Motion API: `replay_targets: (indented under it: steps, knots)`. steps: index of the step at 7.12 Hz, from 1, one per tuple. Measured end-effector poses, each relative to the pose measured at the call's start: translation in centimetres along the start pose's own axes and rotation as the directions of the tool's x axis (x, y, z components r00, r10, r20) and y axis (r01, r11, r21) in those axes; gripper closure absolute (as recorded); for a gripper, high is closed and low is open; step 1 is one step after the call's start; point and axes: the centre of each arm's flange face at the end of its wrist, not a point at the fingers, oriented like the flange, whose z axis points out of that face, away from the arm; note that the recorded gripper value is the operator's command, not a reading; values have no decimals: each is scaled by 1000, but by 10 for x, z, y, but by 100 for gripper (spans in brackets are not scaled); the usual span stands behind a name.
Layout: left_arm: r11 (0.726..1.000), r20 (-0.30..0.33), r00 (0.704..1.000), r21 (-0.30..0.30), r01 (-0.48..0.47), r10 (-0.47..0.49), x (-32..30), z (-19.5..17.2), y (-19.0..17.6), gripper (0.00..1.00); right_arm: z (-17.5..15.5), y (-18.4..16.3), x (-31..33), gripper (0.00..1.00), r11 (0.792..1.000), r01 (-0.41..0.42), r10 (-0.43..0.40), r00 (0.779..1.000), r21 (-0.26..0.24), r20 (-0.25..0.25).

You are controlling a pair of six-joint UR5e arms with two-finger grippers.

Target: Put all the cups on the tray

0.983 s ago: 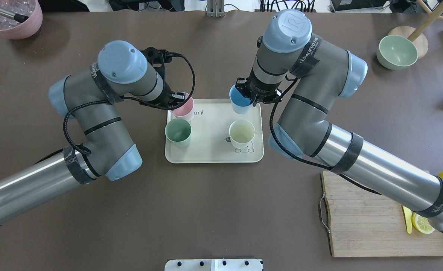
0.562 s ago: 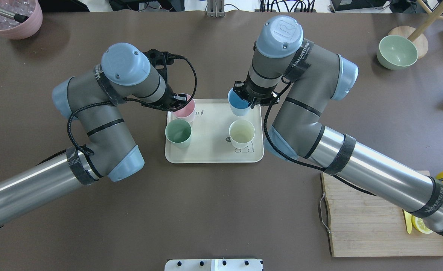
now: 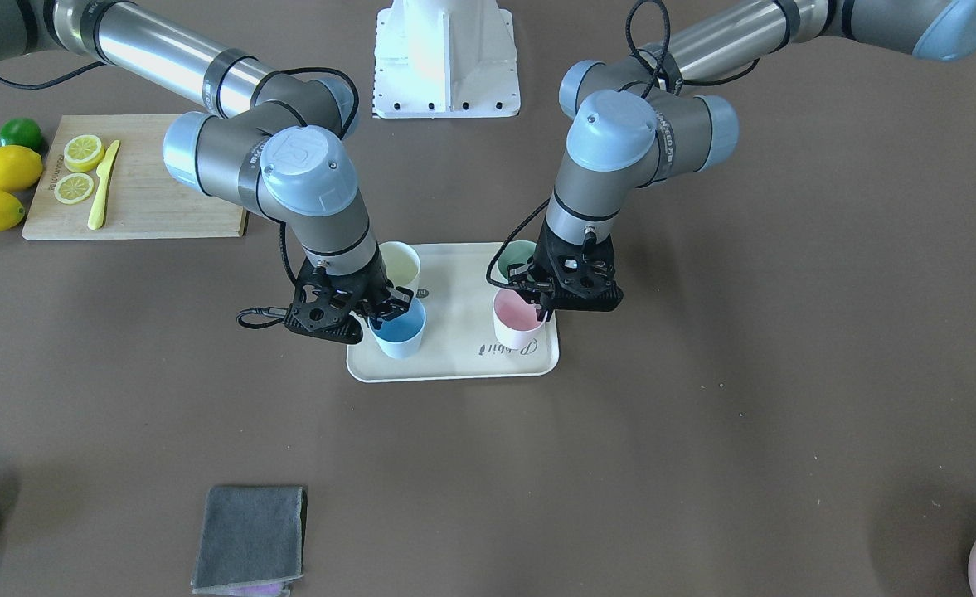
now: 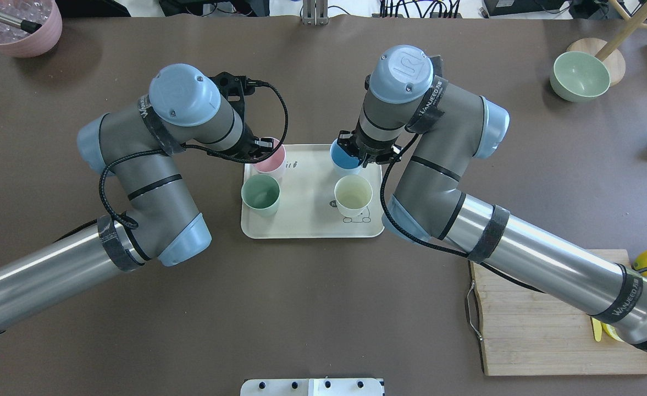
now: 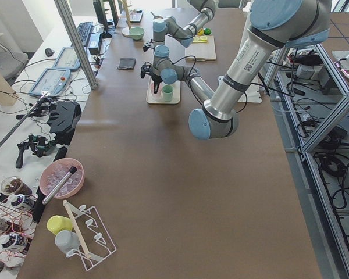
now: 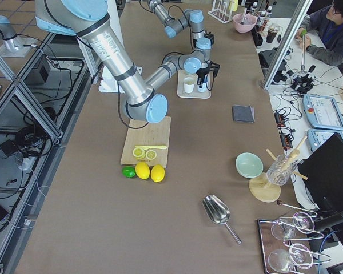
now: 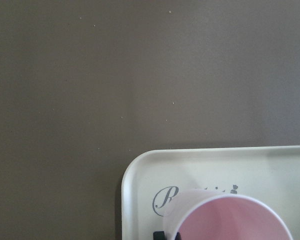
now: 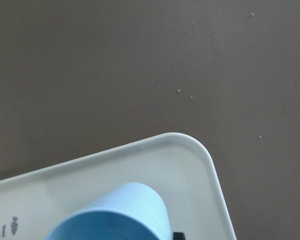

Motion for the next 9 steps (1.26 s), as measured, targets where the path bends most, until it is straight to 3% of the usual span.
replay_targets:
  steps: [1, 2, 3, 4, 5, 9]
  knots:
    - [1000, 0, 1000, 0, 0, 0, 0, 0, 0, 100, 7, 0, 1, 100, 1000, 4, -4, 1000, -2, 3]
    - [1000, 0, 1000, 0, -1, 1, 0, 0, 0, 100, 11, -2, 1, 80, 1000, 9, -9, 1000, 0, 13]
    - [1000, 0, 1000, 1, -2, 2, 0, 0, 0, 76, 14, -2, 2, 47, 1000, 10, -10, 1000, 0, 16]
    - [1000, 1, 1000, 1, -4, 4, -1, 1, 0, 43, 17, -1, 3, 0, 1000, 11, -11, 1000, -2, 17]
    - [1000, 0, 1000, 0, -6, 6, -1, 1, 0, 4, 14, -2, 2, 0, 1000, 16, -16, 1000, 0, 23]
    - [1000, -10, 1000, 11, -9, 9, 0, -8, -4, 3, -19, -15, -1, 0, 1000, 20, -21, 997, 9, 69]
